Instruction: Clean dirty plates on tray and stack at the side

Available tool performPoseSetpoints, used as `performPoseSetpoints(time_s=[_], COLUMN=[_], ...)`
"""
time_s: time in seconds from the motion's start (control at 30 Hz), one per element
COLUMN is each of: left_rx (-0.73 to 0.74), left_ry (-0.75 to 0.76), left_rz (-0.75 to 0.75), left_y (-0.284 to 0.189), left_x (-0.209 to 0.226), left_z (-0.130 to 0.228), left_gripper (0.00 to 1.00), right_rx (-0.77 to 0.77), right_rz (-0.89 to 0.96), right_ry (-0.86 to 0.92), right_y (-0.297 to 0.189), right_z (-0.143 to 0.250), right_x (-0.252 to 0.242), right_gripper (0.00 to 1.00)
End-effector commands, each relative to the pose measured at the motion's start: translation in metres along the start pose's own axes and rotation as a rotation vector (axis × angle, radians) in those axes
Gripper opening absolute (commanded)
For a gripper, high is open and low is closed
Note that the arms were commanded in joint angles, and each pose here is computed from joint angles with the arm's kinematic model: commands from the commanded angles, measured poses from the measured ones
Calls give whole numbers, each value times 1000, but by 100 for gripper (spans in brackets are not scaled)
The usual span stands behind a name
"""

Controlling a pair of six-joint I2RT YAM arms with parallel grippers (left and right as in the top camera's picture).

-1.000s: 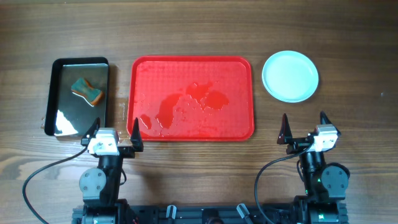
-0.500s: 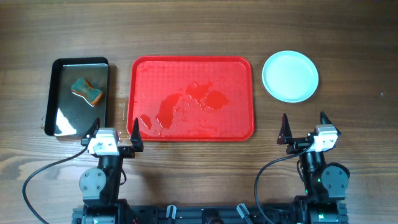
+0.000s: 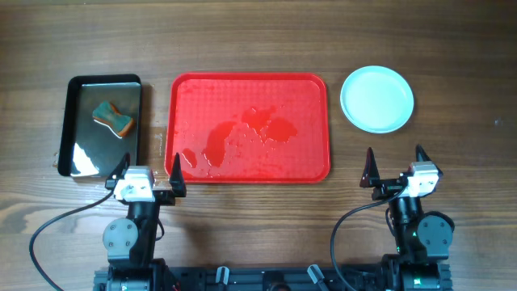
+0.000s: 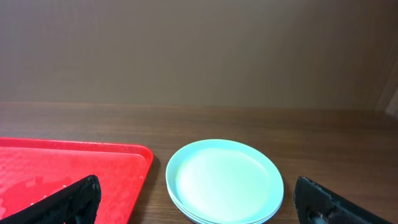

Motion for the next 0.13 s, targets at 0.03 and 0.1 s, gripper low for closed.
performPoseSetpoints(time_s=[0.03,0.1], left_rx=[1,1], left_ry=[-2,-2], left_rz=[-13,-12], left_y=[0,0], left_x=[1,1], left_z=[2,2], left_gripper=[100,100], right_rx=[-15,-15], right_rz=[19,19], right_ry=[-14,-13], right_y=[-1,-1], right_z=[-3,-3], right_x=[-3,-3], right_gripper=[100,100])
Point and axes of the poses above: each gripper's point midway between its finger pads, its own y axis out along the fingers, its own x axis along the line the jaws close on, z = x × y, the point moved 2 cm from there along -y, back along the fingers, and after that the axes turned 5 degrees about y, right-handed, at the moved point
